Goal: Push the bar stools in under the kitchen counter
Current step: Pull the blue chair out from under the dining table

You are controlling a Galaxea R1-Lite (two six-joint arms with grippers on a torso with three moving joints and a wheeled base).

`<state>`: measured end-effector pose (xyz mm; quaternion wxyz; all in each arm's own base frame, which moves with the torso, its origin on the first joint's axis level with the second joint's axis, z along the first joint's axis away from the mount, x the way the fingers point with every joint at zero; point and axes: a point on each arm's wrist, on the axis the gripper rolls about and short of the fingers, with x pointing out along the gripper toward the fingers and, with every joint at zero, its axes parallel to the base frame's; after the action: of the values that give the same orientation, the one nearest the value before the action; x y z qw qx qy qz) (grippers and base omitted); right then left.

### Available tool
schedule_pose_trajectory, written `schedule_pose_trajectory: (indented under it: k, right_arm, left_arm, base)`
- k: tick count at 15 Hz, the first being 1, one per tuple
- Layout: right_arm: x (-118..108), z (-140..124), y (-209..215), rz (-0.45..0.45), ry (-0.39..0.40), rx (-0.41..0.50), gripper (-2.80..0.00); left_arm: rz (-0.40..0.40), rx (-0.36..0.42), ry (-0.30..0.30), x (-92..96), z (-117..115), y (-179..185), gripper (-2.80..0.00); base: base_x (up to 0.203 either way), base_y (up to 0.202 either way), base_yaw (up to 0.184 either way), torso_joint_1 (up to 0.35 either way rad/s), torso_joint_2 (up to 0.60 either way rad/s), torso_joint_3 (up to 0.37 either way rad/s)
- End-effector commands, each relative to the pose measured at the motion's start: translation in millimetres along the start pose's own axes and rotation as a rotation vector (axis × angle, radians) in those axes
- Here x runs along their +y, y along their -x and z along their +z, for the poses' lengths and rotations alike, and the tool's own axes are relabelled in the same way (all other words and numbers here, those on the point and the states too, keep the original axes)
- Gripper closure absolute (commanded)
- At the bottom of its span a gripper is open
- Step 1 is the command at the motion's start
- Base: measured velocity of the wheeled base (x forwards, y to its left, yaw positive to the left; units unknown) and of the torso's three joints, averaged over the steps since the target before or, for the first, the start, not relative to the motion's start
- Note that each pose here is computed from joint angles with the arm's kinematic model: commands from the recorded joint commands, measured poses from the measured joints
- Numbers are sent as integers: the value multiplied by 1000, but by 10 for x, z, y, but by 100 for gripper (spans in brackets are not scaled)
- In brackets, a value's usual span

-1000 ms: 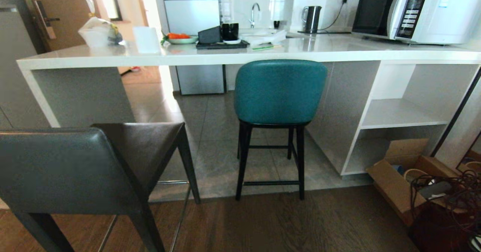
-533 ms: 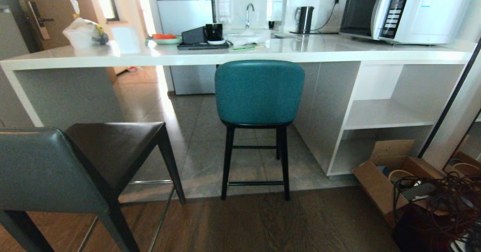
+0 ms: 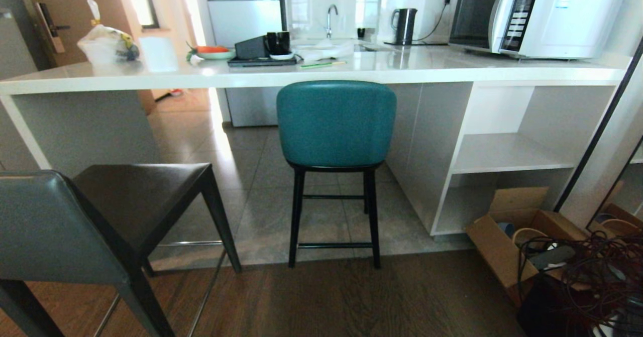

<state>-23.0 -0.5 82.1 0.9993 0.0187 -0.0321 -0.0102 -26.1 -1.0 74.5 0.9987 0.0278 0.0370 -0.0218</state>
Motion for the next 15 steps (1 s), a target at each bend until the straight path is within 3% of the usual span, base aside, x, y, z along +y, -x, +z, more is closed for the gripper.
schedule_pose_trajectory:
  k: [1, 15]
  right_arm:
    - [-2, -69, -15, 0, 0, 24, 0]
    - [-2, -69, -15, -1, 1, 24, 0]
  left_arm:
    - [0, 0, 0, 0, -1, 0, 0]
    - [11, -1, 29, 3, 1, 3, 0]
  base:
    - [0, 0, 0, 0, 0, 0]
    - [0, 0, 0, 0, 0, 0]
